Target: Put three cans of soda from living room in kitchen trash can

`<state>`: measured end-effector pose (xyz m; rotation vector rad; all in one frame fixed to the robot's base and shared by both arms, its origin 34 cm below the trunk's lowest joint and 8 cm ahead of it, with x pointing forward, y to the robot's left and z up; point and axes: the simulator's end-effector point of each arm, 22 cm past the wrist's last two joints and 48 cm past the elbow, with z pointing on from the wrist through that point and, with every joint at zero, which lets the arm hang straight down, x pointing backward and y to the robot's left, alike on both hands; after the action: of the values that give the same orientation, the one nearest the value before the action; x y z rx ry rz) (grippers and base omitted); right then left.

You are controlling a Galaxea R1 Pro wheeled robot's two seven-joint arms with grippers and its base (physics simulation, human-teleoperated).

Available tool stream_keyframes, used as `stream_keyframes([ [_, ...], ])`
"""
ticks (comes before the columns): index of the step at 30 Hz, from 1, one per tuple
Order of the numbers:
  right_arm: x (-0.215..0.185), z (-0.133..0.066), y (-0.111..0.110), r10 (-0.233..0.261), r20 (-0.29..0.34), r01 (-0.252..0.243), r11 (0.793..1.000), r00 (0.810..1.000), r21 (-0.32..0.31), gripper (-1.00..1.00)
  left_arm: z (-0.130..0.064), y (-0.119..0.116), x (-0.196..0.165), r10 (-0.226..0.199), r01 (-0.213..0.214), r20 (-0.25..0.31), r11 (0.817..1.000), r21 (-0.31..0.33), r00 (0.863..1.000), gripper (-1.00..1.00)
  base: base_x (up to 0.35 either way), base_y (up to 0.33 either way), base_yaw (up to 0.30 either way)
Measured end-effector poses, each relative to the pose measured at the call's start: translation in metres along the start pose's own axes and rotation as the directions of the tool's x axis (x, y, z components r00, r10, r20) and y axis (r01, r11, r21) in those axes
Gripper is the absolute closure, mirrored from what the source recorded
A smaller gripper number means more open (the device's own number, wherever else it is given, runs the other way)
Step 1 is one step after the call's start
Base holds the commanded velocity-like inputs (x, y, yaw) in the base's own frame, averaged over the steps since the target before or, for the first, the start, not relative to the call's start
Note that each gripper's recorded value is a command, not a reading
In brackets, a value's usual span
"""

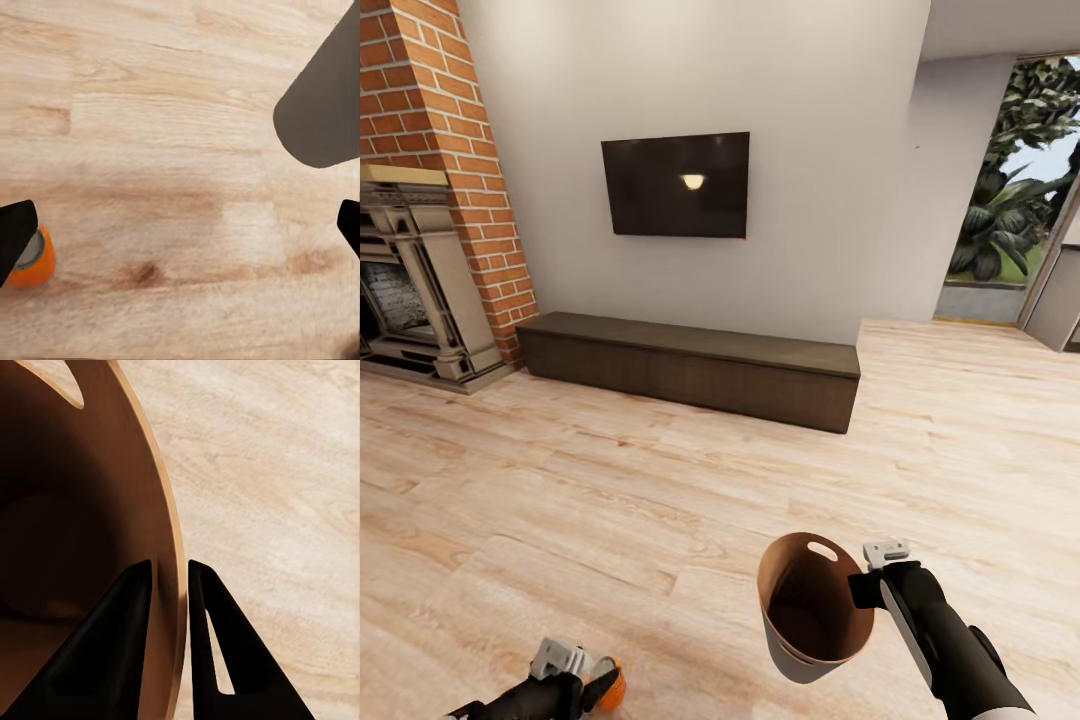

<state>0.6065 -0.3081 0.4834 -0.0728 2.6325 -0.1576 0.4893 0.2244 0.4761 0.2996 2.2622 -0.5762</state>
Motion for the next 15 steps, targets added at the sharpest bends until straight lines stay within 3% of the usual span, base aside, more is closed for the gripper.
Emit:
stream_keyframes([
  [3,0.0,0.0,0.0,-0.001,-0.001,0.001,1.0,1.0,0.0,1.0,-0.003,0.037,0.001,-0.009,0.01,0.002,0.986,-0.167,1.0,-1.0,0.0,0.0,0.0],
  [5,0.001,0.0,0.0,-0.001,-0.002,0.001,1.0,1.0,0.001,1.0,-0.003,0.049,0.004,-0.019,0.018,-0.001,0.974,-0.226,1.0,-1.0,0.0,0.0,0.0],
  [6,0.001,0.0,0.0,-0.001,-0.002,0.001,1.0,1.0,0.001,1.0,-0.003,0.064,0.01,-0.036,0.032,-0.009,0.955,-0.294,0.999,-1.0,0.0,0.0,0.0],
  [7,0.001,0.0,0.0,-0.001,-0.002,0.001,1.0,1.0,0.001,1.0,-0.002,0.069,0.011,-0.042,0.036,-0.012,0.949,-0.313,0.999,-1.0,0.0,0.0,0.0],
  [9,0.004,0.002,0.0,0.0,-0.01,0.0,1.0,1.0,0.0,1.0,0.019,0.091,0.013,-0.089,0.071,-0.034,0.932,-0.356,0.995,-1.0,0.0,0.0,0.0],
  [11,0.005,0.003,0.0,-0.001,-0.013,0.001,1.0,1.0,0.002,1.0,0.037,0.094,0.013,-0.118,0.096,-0.039,0.928,-0.361,0.992,-1.0,0.0,0.0,0.0],
  [13,0.006,0.003,0.0,-0.002,-0.016,0.002,1.0,1.0,0.003,1.0,0.058,0.094,0.017,-0.148,0.123,-0.032,0.907,-0.404,0.988,-1.0,0.0,0.0,0.0],
  [15,0.006,0.003,0.0,-0.001,-0.016,0.001,1.0,1.0,0.002,1.0,0.064,0.092,0.018,-0.157,0.131,-0.028,0.898,-0.42,0.987,-1.0,0.0,0.0,0.0],
])
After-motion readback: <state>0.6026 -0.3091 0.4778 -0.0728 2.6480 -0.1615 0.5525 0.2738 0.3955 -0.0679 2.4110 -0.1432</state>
